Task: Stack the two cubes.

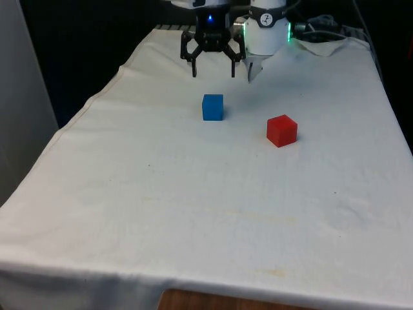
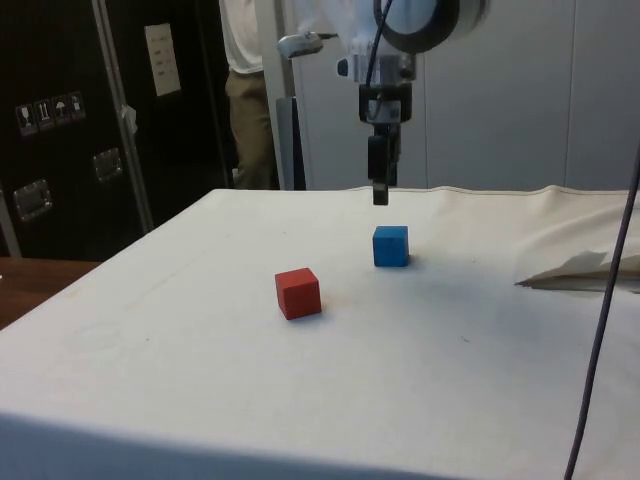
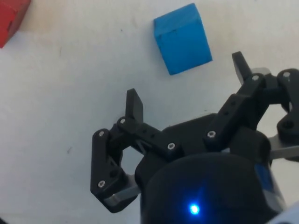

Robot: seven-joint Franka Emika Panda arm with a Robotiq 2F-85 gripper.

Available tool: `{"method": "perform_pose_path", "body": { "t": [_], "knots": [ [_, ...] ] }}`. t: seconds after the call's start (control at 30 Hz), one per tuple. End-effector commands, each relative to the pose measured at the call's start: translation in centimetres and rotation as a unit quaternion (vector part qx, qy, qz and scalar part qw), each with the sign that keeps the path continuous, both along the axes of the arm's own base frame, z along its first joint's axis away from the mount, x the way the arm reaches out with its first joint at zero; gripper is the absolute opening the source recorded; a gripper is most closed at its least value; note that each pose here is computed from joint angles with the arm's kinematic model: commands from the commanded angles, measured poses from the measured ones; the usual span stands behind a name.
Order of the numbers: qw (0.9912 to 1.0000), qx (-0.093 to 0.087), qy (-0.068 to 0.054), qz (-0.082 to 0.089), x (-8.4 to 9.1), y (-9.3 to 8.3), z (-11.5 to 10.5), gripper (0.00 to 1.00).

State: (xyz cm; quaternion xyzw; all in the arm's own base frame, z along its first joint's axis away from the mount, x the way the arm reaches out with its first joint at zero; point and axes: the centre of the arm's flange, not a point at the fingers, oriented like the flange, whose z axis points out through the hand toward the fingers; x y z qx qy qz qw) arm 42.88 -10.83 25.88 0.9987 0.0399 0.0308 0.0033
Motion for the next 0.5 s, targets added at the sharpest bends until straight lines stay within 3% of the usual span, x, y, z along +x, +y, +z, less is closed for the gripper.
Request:
{"method": "perform_pose_path", "body": {
  "t": [0.0, 0.1, 0.13, 0.17, 0.3, 0.4, 0.47],
  "knots": [
    [0.99995, 0.009, -0.003, -0.002, -0.1, 0.1, -0.1, 1.00],
    [0.99982, 0.018, -0.002, -0.008, -0.1, -0.1, -0.4, 1.00],
    [0.99991, 0.011, 0.002, -0.007, 0.0, -0.2, -0.5, 1.00],
    [0.99967, 0.023, -0.002, -0.011, -0.1, -0.3, -0.6, 1.00],
    [0.99931, 0.034, 0.001, -0.016, -0.2, -0.3, -1.2, 1.00],
    [0.99940, 0.030, 0.006, -0.017, -0.2, -0.6, -1.4, 1.00],
    [0.99942, 0.030, 0.003, -0.015, 0.0, -0.5, -1.6, 1.00]
  ]
}}
